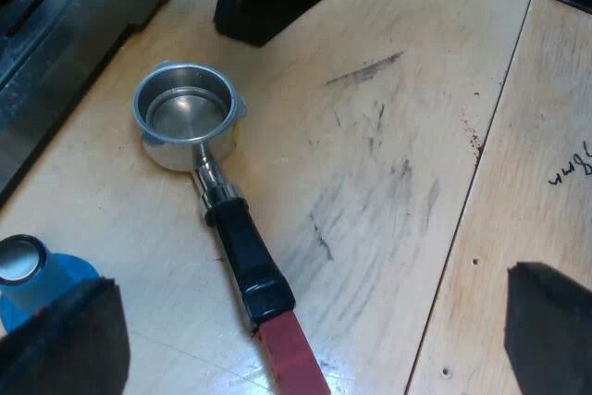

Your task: Put the handle in the coffee machine

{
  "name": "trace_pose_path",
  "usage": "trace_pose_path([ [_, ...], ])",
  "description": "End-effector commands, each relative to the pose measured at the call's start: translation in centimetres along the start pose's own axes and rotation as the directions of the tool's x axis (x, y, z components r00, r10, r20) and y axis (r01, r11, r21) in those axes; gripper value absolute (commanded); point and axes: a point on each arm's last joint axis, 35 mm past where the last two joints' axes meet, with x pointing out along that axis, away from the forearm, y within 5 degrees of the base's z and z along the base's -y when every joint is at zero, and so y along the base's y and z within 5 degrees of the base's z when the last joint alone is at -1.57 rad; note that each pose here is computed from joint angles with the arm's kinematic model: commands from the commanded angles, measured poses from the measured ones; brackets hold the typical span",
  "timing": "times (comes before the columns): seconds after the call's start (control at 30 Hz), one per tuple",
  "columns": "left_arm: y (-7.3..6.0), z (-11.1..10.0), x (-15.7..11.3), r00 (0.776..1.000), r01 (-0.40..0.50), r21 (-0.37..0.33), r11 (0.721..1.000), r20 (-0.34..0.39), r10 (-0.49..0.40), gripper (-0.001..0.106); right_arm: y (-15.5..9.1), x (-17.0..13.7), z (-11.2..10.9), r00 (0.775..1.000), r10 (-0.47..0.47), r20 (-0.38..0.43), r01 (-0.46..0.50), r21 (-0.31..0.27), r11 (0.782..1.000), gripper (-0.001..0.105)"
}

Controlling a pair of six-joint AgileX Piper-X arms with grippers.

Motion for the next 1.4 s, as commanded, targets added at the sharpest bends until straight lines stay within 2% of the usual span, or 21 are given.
trace_pose_path([
  [0.03,0.0,0.1,0.0,1.0,-0.01,-0.007,1.0,0.002,0.01,0.083,0.0,0.4,0.8,1.0,0.007,0.004,-0.007,-0.055,0.998,0.075],
  [0.3,0.0,0.1,0.0,1.0,-0.01,-0.007,1.0,0.002,0.01,0.083,0.2,2.9,1.5,0.999,0.007,-0.037,-0.011,-0.127,0.992,0.075],
  [0.8,0.0,0.1,0.0,1.0,-0.01,-0.007,1.0,0.002,0.01,0.083,0.7,7.2,0.8,0.989,0.033,-0.146,-0.06,-0.181,0.982,0.075],
  [1.1,0.0,0.1,0.0,1.0,-0.009,-0.007,1.0,0.002,0.009,0.083,-0.8,8.7,0.6,0.984,0.038,-0.172,-0.062,-0.132,0.989,0.075],
  [1.23,0.0,0.1,0.0,1.0,-0.009,-0.007,1.0,0.002,0.009,0.083,-1.1,9.2,0.6,0.983,0.073,-0.17,-0.094,-0.115,0.989,0.075],
  [1.4,0.0,0.1,0.0,1.0,-0.009,-0.007,1.0,0.002,0.009,0.083,-1.1,9.6,0.5,0.98,0.073,-0.184,-0.095,-0.114,0.989,0.075],
])
